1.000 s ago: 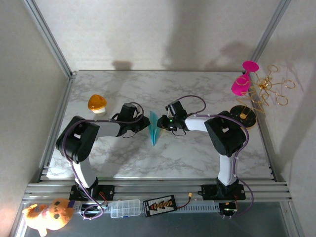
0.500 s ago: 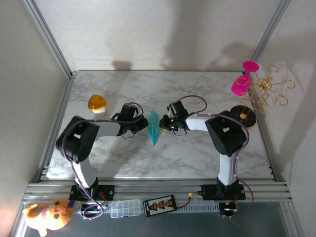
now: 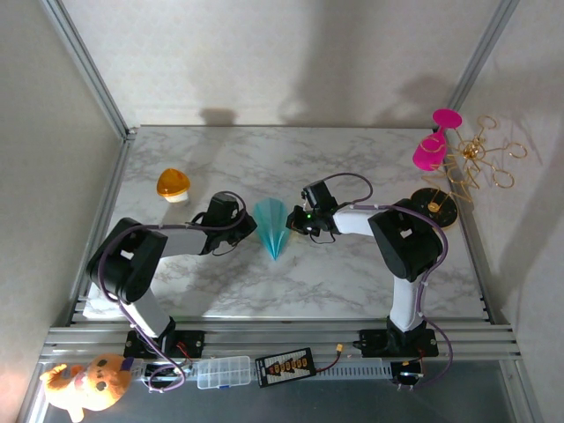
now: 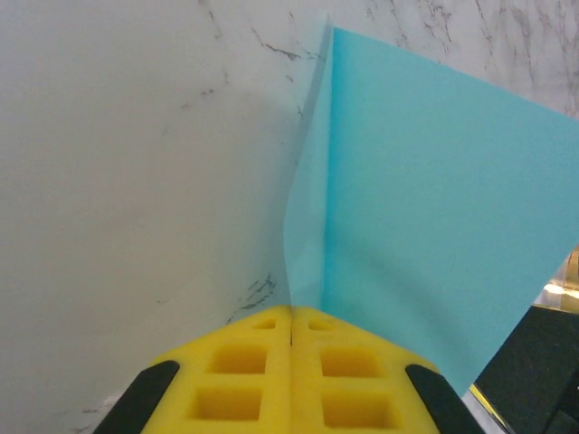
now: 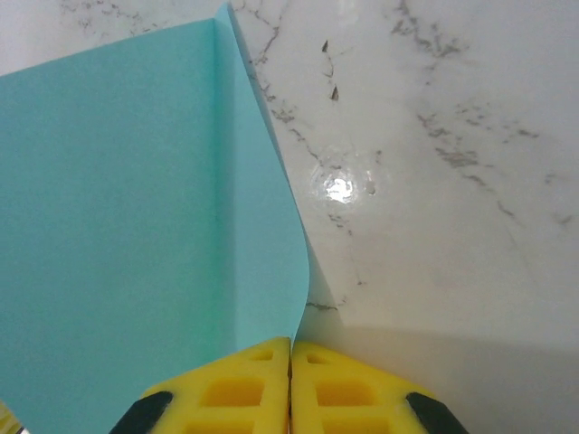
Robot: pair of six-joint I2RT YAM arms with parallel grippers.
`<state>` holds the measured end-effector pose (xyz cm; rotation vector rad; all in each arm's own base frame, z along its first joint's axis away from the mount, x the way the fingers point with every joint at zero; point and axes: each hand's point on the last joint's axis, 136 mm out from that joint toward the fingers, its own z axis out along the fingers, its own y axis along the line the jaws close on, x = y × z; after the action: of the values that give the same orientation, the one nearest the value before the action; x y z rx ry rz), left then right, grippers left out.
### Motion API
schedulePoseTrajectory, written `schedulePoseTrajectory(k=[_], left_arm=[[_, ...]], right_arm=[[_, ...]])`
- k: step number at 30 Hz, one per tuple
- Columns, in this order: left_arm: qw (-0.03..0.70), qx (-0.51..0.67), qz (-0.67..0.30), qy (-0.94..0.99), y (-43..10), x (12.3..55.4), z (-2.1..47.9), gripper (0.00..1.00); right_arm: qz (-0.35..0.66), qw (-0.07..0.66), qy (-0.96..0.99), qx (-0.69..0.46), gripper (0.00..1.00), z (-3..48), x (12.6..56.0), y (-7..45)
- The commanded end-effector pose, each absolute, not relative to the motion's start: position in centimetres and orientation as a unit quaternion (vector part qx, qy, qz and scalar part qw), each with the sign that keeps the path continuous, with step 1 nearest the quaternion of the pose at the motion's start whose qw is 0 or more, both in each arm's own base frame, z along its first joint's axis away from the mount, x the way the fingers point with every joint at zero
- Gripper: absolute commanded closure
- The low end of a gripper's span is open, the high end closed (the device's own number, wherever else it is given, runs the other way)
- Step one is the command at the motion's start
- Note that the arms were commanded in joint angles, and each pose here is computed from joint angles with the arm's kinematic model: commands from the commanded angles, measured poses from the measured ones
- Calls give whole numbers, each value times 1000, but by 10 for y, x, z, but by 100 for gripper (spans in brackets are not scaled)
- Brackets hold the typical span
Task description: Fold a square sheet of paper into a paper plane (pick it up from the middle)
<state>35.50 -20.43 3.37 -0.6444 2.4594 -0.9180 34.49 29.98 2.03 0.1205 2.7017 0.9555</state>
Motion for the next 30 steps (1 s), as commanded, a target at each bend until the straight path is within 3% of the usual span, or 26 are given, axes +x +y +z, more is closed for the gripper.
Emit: schedulePoseTrajectory(k=[1,7,30], left_arm=[[233,-244,-334,880,-202,356,40,96],[224,-213,-364,879,-218,359,45,95],[207,-201,-353,890,-219,355,31,95]], right_arm=[[321,138,935,61,90,20,345,292],[346,145,927,21,75,32,350,301],[396,91,912,-56,71,26,338,321]])
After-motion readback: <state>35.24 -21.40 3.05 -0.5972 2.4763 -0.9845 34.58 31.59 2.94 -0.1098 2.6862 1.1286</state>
